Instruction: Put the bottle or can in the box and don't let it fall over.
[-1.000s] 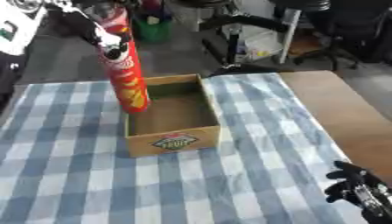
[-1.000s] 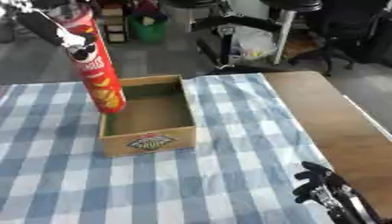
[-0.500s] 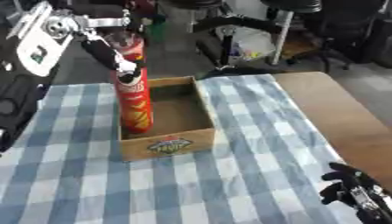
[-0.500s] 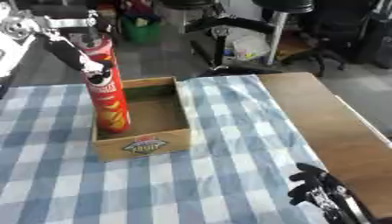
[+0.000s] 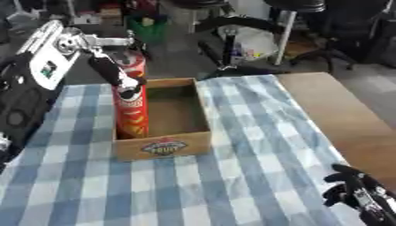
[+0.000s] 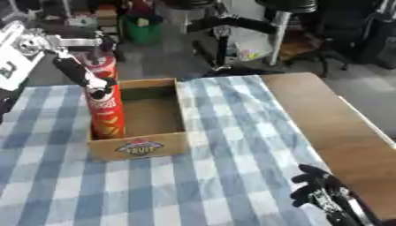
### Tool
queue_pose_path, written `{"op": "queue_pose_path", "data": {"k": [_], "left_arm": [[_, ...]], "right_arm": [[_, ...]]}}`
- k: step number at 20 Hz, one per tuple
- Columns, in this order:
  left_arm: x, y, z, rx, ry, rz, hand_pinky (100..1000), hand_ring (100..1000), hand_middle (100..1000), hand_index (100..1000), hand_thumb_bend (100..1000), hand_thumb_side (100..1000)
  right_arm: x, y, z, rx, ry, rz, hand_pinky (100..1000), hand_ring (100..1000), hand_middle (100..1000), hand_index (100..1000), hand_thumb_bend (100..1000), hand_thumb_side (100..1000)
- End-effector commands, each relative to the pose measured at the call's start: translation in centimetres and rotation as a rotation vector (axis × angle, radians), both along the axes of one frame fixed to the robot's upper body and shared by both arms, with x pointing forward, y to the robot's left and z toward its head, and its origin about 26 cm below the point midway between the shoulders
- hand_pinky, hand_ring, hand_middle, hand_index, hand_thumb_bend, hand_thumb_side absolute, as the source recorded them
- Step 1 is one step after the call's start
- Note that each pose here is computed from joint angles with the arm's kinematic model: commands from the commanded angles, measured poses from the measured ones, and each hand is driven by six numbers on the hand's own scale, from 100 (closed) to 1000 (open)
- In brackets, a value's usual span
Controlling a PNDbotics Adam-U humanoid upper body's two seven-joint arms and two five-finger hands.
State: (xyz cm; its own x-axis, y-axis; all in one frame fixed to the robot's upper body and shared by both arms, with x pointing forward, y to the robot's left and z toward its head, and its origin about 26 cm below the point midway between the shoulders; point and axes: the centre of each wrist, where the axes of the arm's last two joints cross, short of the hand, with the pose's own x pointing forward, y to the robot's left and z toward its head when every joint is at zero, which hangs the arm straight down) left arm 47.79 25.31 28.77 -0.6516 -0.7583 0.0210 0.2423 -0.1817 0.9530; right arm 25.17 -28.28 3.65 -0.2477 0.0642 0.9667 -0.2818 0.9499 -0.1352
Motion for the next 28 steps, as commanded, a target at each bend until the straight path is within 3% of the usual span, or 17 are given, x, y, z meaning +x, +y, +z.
{"op": "queue_pose_path", "data": {"k": [1,6,11,14,16,17,21,24,28], "left_arm": [[-0.5,0.5,2.2,0.141,0.005,-0.120,470,698,751,835,262,454],[-0.9,0.9,3.2,0.136,-0.025,-0.123,577,746,769,853,436,582],[-1.4,1.6,4.2,0.113,-0.059,-0.113,588,745,765,853,430,587],[-2.4,2.6,6.0,0.062,-0.115,-0.114,574,733,759,852,394,559],[-3.5,3.5,7.5,0.020,-0.163,-0.117,568,725,754,851,347,580],[-4.2,4.0,8.3,0.001,-0.184,-0.118,567,725,754,851,375,538],[-7.7,7.5,10.3,-0.067,-0.260,-0.094,551,711,748,851,350,512],[-10.3,10.7,9.9,-0.076,-0.264,-0.025,549,709,746,852,344,495],[-13.2,14.9,7.1,-0.037,-0.202,0.102,548,707,744,851,322,479]], "right_arm": [[0.2,-0.3,0.6,-0.023,-0.018,0.009,527,571,656,843,100,645],[0.1,-0.4,0.6,-0.025,-0.016,0.009,527,571,656,843,100,644],[0.1,-0.5,0.5,-0.028,-0.014,0.007,527,571,656,843,100,646],[0.0,-0.7,0.5,-0.030,-0.010,-0.001,526,571,656,843,100,646],[-0.1,-0.8,0.4,-0.034,-0.007,-0.007,526,571,656,843,100,647],[-0.1,-0.9,0.4,-0.036,-0.006,-0.010,526,571,656,843,100,646],[-0.3,-1.3,0.2,-0.044,-0.001,-0.033,526,571,656,843,100,646],[-0.5,-1.5,0.1,-0.050,0.004,-0.046,527,571,656,843,100,646],[-0.7,-1.7,-0.1,-0.053,0.008,-0.070,526,571,656,843,100,649]]}}
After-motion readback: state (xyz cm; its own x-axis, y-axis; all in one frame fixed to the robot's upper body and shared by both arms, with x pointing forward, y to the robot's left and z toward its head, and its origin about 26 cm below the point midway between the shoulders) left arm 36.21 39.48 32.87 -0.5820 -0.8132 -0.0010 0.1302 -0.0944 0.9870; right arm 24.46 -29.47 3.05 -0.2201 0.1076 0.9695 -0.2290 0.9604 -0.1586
